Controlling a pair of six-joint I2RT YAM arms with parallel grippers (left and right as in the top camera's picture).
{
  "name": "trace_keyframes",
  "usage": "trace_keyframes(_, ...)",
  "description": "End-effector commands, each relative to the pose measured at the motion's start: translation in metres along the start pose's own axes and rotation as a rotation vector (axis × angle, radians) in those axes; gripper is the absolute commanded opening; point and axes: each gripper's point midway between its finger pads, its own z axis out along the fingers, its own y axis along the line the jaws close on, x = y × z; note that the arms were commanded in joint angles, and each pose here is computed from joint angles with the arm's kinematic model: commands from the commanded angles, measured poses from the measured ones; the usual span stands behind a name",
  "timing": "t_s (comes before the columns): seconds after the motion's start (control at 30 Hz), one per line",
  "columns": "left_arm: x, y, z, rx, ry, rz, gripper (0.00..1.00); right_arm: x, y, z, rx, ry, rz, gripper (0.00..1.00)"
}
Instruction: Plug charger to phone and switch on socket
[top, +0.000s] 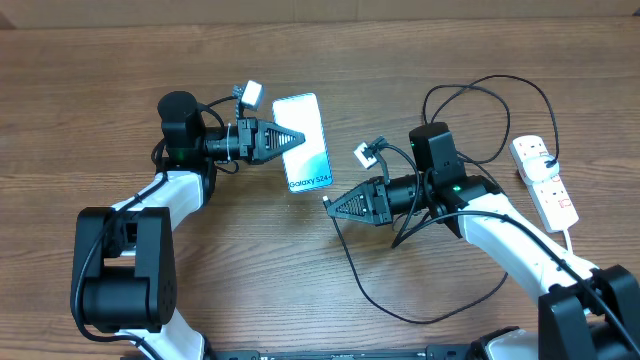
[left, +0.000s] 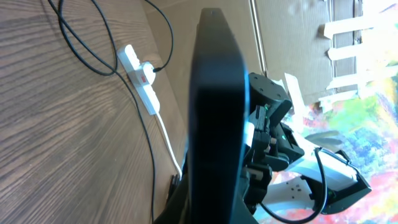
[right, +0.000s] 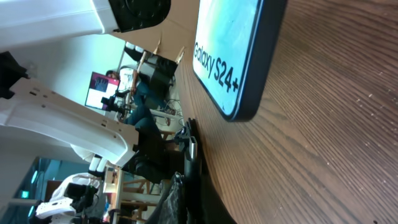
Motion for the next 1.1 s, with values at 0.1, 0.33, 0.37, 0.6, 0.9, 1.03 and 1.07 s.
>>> trace_keyframes(0.1,-0.011,-0.002,0.000,-0.011,-0.027,0.003,0.05,-0.001,-0.004,0.012,0.009,0.007,0.034,0.04)
trace_keyframes(0.33,-0.012,-0.001,0.000,-0.013,-0.031,0.002,0.04,-0.012,-0.005,0.013,0.007,-0.023,0.046,0.04)
trace_keyframes(0.37,-0.012,-0.001,0.000,-0.014,-0.034,-0.005,0.04,-0.014,-0.004,0.013,0.005,-0.029,0.041,0.04)
trace_keyframes(0.6,-0.013,-0.001,-0.001,-0.015,-0.037,-0.010,0.04,-0.018,-0.008,0.013,0.026,-0.048,0.052,0.04)
trace_keyframes(0.9,-0.019,-0.009,-0.001,-0.010,-0.058,0.010,0.04,-0.018,-0.009,0.014,0.026,-0.047,0.056,0.04)
trace_keyframes(1.03,-0.020,-0.010,-0.001,-0.008,-0.058,0.008,0.04,-0.019,-0.008,0.014,0.025,-0.050,0.048,0.04)
trace_keyframes(1.07,-0.020,-0.010,-0.001,-0.008,-0.058,0.008,0.05,-0.020,-0.008,0.013,0.024,-0.052,0.044,0.04)
